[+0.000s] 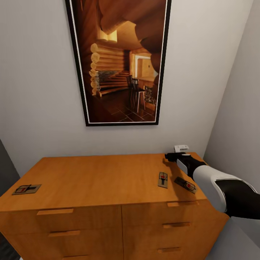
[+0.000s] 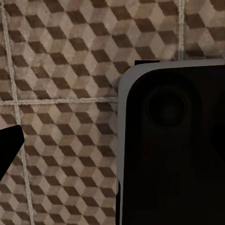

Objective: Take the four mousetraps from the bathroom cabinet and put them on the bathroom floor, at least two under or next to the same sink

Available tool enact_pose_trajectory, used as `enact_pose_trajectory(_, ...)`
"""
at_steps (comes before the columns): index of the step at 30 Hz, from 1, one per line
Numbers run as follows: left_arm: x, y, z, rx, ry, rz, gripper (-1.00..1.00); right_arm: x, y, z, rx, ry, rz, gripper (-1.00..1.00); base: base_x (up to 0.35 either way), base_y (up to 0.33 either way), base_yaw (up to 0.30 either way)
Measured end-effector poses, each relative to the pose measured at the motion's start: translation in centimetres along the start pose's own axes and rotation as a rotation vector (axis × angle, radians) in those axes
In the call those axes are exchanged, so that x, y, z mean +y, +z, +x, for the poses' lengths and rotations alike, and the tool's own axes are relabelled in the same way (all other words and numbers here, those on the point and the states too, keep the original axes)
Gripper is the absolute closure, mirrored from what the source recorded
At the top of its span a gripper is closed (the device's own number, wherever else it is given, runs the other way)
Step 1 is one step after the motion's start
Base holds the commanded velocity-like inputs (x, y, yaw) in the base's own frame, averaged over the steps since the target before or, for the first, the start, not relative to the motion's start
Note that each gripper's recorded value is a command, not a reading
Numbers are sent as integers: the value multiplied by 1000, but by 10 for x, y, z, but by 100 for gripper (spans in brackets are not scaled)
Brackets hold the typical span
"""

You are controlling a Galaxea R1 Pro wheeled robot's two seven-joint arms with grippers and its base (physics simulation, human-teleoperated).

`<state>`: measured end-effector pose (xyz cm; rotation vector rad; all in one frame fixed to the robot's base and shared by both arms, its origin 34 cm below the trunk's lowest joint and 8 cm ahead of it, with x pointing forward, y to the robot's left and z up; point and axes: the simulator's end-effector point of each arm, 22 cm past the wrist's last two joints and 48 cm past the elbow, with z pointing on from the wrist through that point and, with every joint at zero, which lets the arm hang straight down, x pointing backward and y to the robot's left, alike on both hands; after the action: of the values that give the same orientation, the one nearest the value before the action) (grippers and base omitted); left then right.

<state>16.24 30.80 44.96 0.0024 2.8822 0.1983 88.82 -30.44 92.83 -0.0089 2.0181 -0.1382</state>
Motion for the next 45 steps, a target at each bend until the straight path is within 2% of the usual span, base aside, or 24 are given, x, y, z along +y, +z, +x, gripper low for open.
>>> enact_pose_trajectory(6, -1, 0, 0, 0, 0, 1, -100, 0, 1, 17, 15, -3, -1, -100, 0, 0, 0)
enact_pose_trajectory(12, 1, 0, -1, -3, -3, -2, -100, 27, 0, 21, 8, -7, -39, -100, 0, 0, 0)
enact_pose_trajectory(32, 0, 0, -1, -3, -3, -1, -100, 35, -1, 2, -80, -4, -45, -100, 0, 0, 0)
enact_pose_trajectory(45, 0, 0, -1, -3, -4, -1, -100, 34, -1, 1, -82, -4, -44, -100, 0, 0, 0)
